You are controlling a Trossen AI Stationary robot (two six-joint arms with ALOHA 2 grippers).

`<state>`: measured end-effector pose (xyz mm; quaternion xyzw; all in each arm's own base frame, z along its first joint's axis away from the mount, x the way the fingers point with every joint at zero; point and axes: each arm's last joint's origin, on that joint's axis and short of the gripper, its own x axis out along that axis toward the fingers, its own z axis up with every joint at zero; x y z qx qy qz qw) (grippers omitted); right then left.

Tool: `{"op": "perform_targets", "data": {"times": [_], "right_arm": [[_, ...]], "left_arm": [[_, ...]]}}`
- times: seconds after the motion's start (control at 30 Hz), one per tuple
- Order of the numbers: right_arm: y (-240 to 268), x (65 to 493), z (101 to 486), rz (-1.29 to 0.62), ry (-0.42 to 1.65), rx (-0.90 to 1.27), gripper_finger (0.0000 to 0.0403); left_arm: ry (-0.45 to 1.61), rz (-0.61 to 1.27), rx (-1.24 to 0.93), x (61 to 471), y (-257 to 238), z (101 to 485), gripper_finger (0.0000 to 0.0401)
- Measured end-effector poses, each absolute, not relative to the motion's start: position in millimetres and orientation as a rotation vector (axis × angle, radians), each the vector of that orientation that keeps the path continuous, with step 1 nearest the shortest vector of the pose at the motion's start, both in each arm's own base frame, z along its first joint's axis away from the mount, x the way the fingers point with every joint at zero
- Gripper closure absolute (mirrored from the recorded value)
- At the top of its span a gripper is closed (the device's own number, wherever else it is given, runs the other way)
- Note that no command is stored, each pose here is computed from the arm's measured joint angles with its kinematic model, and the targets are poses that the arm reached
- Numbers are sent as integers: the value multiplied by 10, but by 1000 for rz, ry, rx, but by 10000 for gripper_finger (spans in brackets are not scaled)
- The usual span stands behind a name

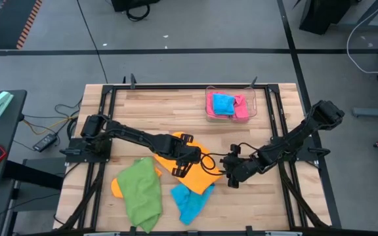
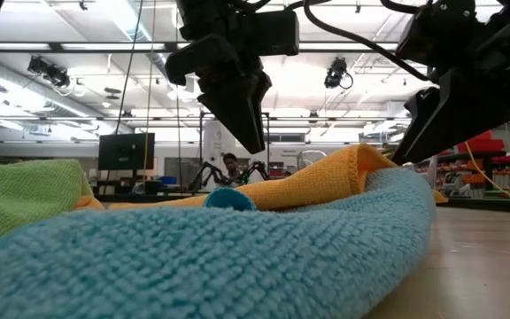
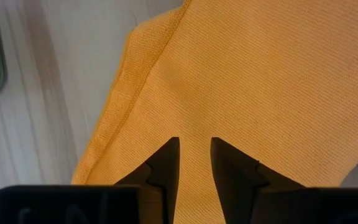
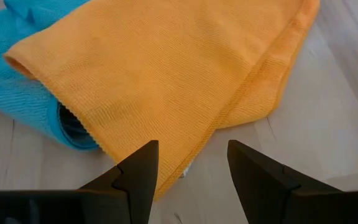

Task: Fold microfiber towels
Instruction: Fold the right yellow towel

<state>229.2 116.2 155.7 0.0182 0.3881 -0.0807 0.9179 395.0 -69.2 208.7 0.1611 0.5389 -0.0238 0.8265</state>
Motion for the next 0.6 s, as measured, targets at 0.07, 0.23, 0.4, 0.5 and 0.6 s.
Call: {"op": "perform_targets", "data": {"times": [0.07, 0.23, 0.4, 0.5, 0.6], "right_arm": [[1161, 2293, 1558, -167, 798, 38, 202], [1160, 2293, 1558, -170, 796, 36, 202], [1158, 2294, 1559, -175, 793, 33, 202], [1158, 2294, 1560, -175, 792, 33, 202], [1158, 2294, 1560, -176, 792, 33, 202]], "left_arm": [[1145, -50, 342, 3950, -690, 2087, 299], [1146, -50, 342, 3950, -689, 2087, 294], [1146, -49, 342, 3950, -689, 2087, 295], [1146, -49, 341, 3950, -689, 2087, 294], [1146, -48, 340, 3950, -689, 2087, 295]]}}
